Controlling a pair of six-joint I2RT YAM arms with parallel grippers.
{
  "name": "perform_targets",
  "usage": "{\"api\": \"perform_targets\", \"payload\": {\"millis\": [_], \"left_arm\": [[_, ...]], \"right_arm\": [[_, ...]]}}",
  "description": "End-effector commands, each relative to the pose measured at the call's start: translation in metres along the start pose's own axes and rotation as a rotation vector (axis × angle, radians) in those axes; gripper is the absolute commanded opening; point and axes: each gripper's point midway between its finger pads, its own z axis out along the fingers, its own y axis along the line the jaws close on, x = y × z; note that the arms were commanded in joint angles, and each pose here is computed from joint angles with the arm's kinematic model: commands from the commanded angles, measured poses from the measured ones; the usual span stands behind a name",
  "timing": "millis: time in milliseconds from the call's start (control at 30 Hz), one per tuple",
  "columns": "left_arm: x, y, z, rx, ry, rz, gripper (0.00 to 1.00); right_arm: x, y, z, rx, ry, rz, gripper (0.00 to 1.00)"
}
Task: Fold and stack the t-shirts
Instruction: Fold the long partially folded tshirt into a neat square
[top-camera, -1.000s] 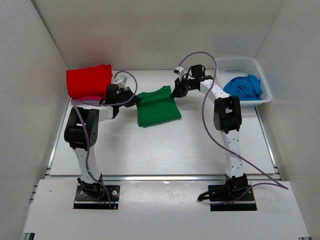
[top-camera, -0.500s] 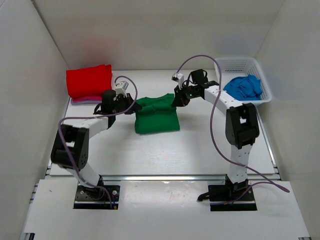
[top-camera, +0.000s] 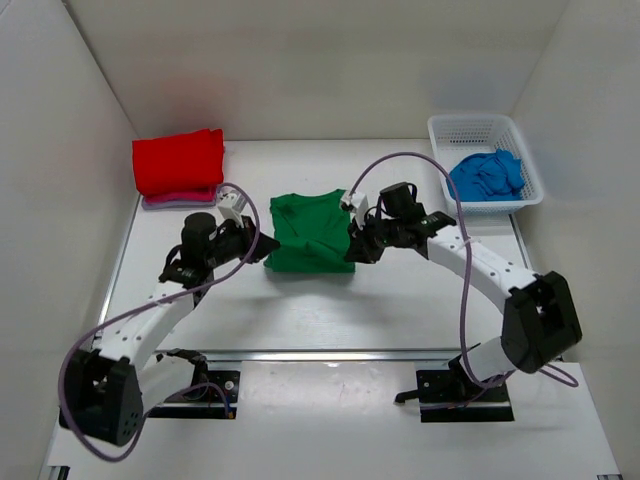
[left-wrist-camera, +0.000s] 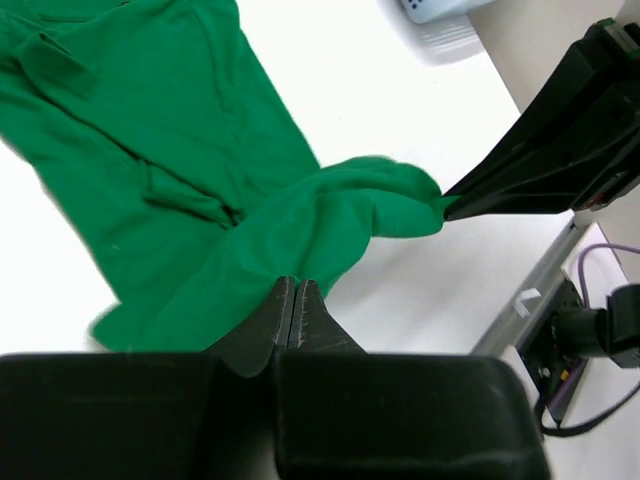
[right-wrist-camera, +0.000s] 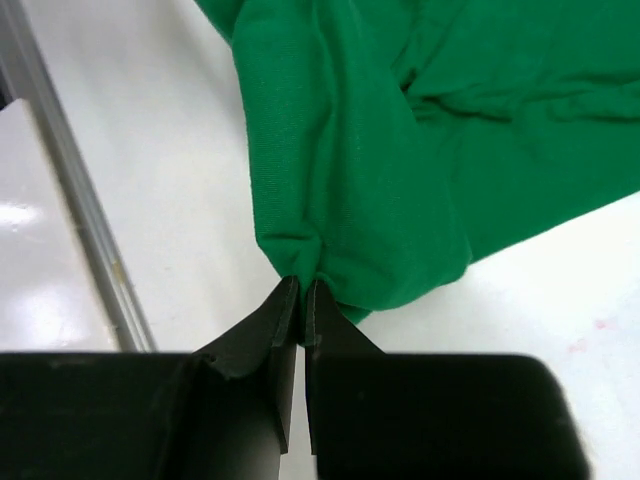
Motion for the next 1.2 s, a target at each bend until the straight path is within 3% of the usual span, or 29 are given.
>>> {"api": "perform_targets", "payload": {"millis": [0,67,300,500,833,1167], "left_arm": [[0.006,-0.015,-0.020,0.012,-0.001,0.018,0.00],[0.020,-0.021,-0.031,0.017,0.034,-0.005,0.00],[0.018,-0.045,-0.069,0.021,-0.031,-0.001,0.00],[0.032,-0.048,-0.075,0.026,-0.003,-0.015,0.00],[0.020,-0.029,-0.055,-0.013,-0.032,-0.038,0.00],[-0.023,-0.003,-0.030,-0.084,-0.071,-0.022,0.00]], "right_arm": [[-0.006,0.014,-0.011,0.035,-0.040,-0.011,0.00],[-0.003,0.023,-0.016,0.039,-0.045,-0.015,0.00],[-0.005,0.055,-0.041,0.034,-0.090,-0.018,0.00],[-0.008,0.062,-0.048,0.019,-0.095,-0.014,0.00],[-0.021,0.036,-0.044,0.021,-0.091,-0.025,0.00],[-0.049,-0.012,-0.030,0.008,-0.086,-0.040,0.00]]}}
